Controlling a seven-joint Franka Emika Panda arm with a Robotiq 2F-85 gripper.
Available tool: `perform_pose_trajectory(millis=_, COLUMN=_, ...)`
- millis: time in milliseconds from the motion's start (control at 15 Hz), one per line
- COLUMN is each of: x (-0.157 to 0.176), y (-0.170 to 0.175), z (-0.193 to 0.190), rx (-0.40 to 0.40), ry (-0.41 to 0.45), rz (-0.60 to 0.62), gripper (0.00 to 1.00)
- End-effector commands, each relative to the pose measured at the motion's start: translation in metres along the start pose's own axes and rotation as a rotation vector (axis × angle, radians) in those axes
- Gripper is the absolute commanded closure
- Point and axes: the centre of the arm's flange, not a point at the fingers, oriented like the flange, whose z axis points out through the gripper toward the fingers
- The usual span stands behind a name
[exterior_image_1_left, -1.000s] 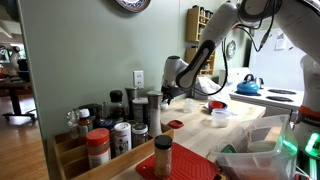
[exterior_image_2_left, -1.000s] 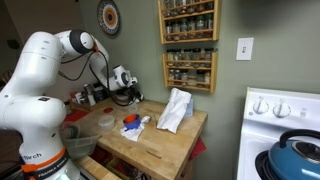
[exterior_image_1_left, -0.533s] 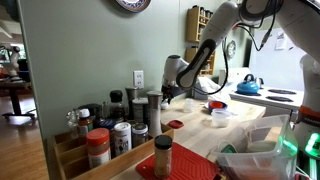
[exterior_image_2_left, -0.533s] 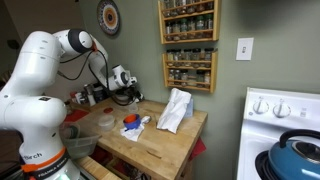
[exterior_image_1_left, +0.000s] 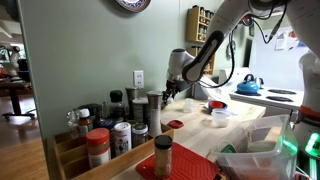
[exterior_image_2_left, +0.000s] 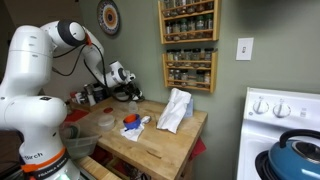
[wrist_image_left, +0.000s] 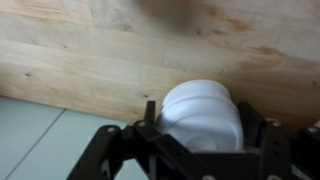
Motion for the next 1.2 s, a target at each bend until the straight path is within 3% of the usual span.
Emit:
perform_pose_trajectory(millis=0, x=-0.032, y=0.011, z=-0.026, rx=-0.050, ry=-0.048, rz=-0.073, gripper=0.44)
perform_pose_trajectory(millis=67, x=-0.010, y=0.005, z=-0.008, rx=-0.022, ry=-0.020, rz=-0.033, gripper=0.19)
perform_pose_trajectory(millis=600, x=-0.022, y=0.009, z=-0.016, rx=-0.035, ry=-0.037, rz=-0.056, gripper=0.19)
perform_pose_trajectory(millis=667, x=-0.022, y=0.009, z=-0.016, rx=-0.035, ry=-0.037, rz=-0.056, gripper=0.44)
perform_pose_trajectory(millis=1133, x=-0.041, y=0.052, z=-0.064, rx=0.038, ry=-0.080, rz=-0.139, gripper=0.44)
